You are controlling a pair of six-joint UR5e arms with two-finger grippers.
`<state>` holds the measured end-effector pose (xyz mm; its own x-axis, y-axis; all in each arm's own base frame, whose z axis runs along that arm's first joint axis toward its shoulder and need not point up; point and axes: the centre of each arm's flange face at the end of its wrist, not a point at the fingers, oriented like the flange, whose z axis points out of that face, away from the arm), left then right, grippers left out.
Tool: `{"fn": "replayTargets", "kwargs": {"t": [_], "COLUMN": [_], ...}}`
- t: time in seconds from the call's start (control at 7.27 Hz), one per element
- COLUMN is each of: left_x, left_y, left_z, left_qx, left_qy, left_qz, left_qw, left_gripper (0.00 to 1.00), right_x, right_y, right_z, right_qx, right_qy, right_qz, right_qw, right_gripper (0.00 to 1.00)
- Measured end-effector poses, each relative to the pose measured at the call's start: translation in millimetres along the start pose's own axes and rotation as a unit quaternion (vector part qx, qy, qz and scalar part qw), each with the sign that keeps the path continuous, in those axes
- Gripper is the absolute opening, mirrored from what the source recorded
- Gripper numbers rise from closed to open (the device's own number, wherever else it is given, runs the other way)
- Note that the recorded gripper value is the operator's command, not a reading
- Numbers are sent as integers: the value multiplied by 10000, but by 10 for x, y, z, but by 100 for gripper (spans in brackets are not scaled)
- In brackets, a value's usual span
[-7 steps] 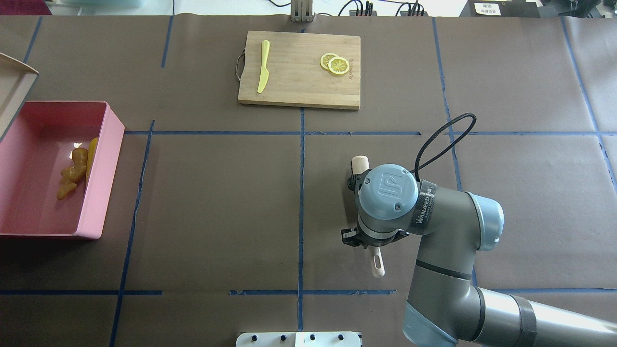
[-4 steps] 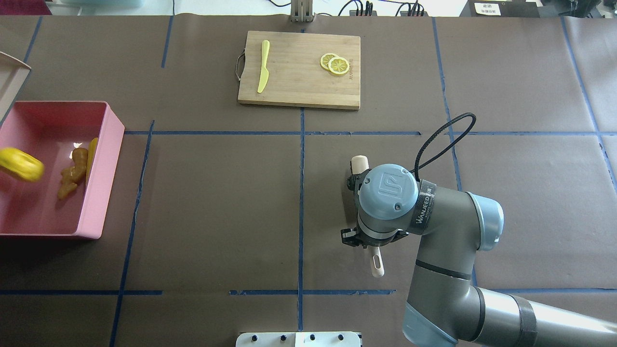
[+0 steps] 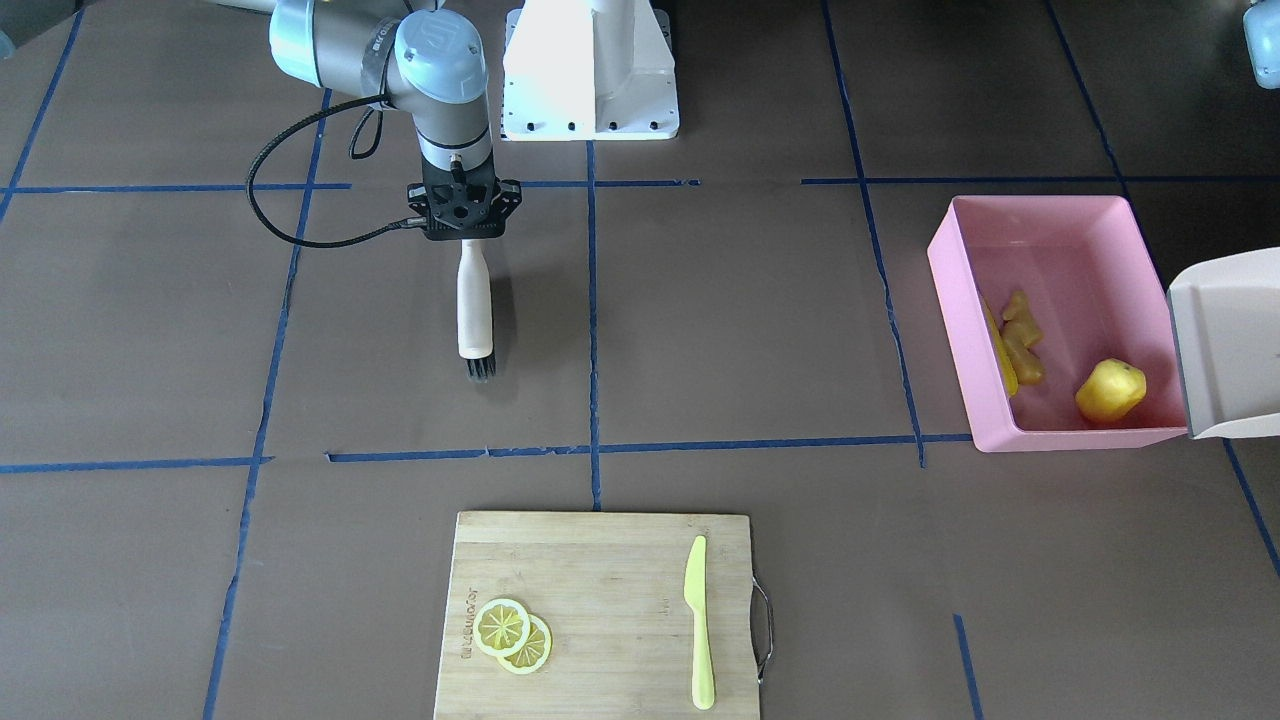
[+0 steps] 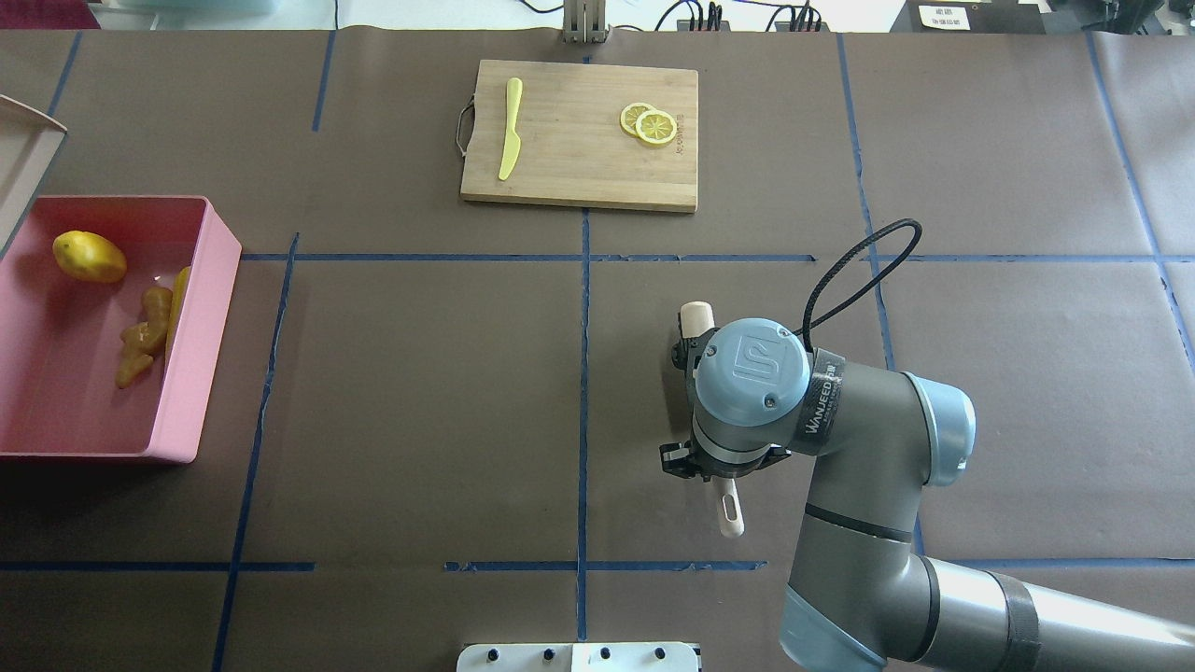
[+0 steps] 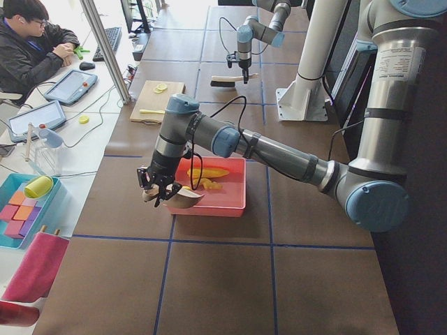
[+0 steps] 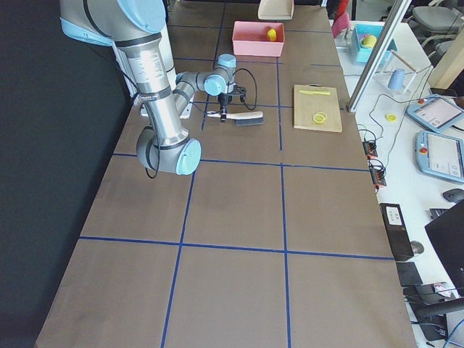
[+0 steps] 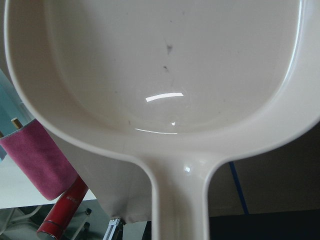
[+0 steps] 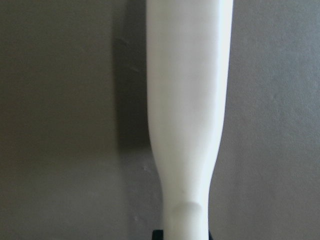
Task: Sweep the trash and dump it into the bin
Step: 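Tilt the dustpan with the left gripper to dump the vegetables into the bin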
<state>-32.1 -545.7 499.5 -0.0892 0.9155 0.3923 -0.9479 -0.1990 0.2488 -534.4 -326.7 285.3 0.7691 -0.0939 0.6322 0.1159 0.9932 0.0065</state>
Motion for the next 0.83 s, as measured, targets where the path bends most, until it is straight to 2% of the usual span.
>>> {"fn": "replayTargets", "kwargs": {"t": [0.14,0.28,0.41,0.55,0.69,0.83], "left_x": [-23,-34,-39,-54,-82,-125], "left_y": [-71,-169,-289,-407,-508,-671], "left_z": [4,3,-27,-124,-273,-426], "left_qx": [354,863,1467,1988,2308,2508], "left_qy": [123,276,424,540,601,648], "left_qz": [-220,-586,-1023,-1456,-1891,-2252], "left_qw": [9991,9942,9830,9677,9525,9392], "left_gripper": [0,0,0,0,0,0], "right_x": [-2,-4,-5,-4,-4,-12], "right_y": [0,2,2,-1,-1,8], "right_z": [-3,-8,-12,-15,-16,-14], "right_qx": [7,11,15,19,21,15], "right_qy": [-2,-5,-8,-9,-10,-13], "right_qz": [-2,-1,-1,1,21,55], "right_qw": [10000,10000,10000,10000,10000,10000], "right_gripper": [0,0,0,0,0,0]}}
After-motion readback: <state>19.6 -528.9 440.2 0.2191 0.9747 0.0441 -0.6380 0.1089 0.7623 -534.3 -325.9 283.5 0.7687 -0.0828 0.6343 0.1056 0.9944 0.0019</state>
